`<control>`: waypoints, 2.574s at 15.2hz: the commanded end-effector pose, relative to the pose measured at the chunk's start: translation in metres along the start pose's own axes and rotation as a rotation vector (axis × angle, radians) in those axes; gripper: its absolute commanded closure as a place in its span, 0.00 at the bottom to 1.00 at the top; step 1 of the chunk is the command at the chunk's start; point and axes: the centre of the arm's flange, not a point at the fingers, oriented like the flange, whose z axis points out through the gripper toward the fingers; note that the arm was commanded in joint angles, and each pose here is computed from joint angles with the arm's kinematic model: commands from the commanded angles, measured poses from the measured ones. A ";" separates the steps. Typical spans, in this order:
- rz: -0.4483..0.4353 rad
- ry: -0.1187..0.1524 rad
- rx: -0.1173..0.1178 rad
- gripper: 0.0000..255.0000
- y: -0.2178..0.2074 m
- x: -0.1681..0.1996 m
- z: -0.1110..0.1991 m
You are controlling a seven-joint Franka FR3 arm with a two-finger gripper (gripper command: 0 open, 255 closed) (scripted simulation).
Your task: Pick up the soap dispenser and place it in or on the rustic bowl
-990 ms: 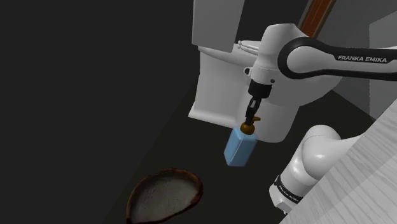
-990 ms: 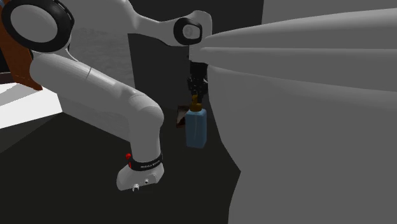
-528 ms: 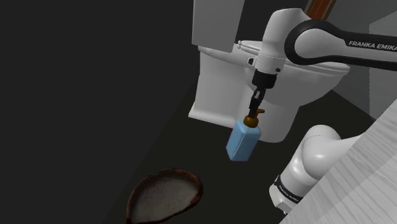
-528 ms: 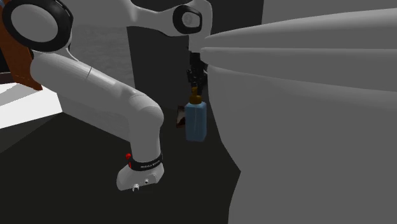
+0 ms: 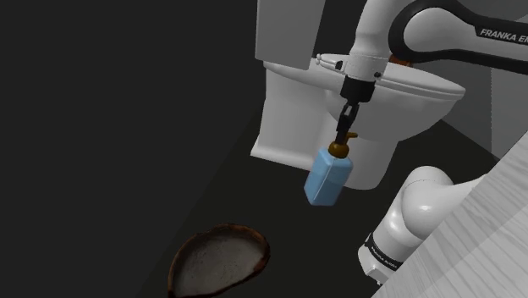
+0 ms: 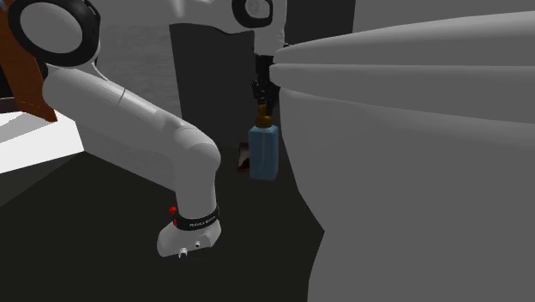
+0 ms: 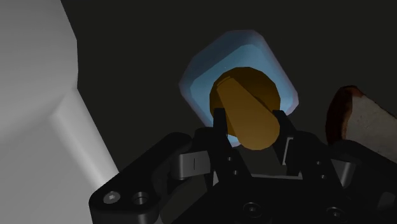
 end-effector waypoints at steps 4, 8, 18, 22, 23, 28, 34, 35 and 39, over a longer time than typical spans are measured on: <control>0.000 0.000 0.000 1.00 -0.001 -0.003 -0.027; 0.000 0.000 0.000 1.00 -0.001 -0.004 -0.045; 0.000 0.000 0.000 1.00 -0.114 0.049 -0.087; 0.000 0.000 0.000 1.00 -0.159 0.071 -0.104; 0.000 0.000 0.000 1.00 -0.171 0.076 -0.109; 0.000 0.000 0.000 1.00 -0.227 0.103 -0.130; 0.000 0.000 0.000 1.00 -0.295 0.135 -0.156; 0.000 0.000 0.000 1.00 -0.306 0.140 -0.160; 0.000 0.000 0.000 1.00 -0.314 0.145 -0.147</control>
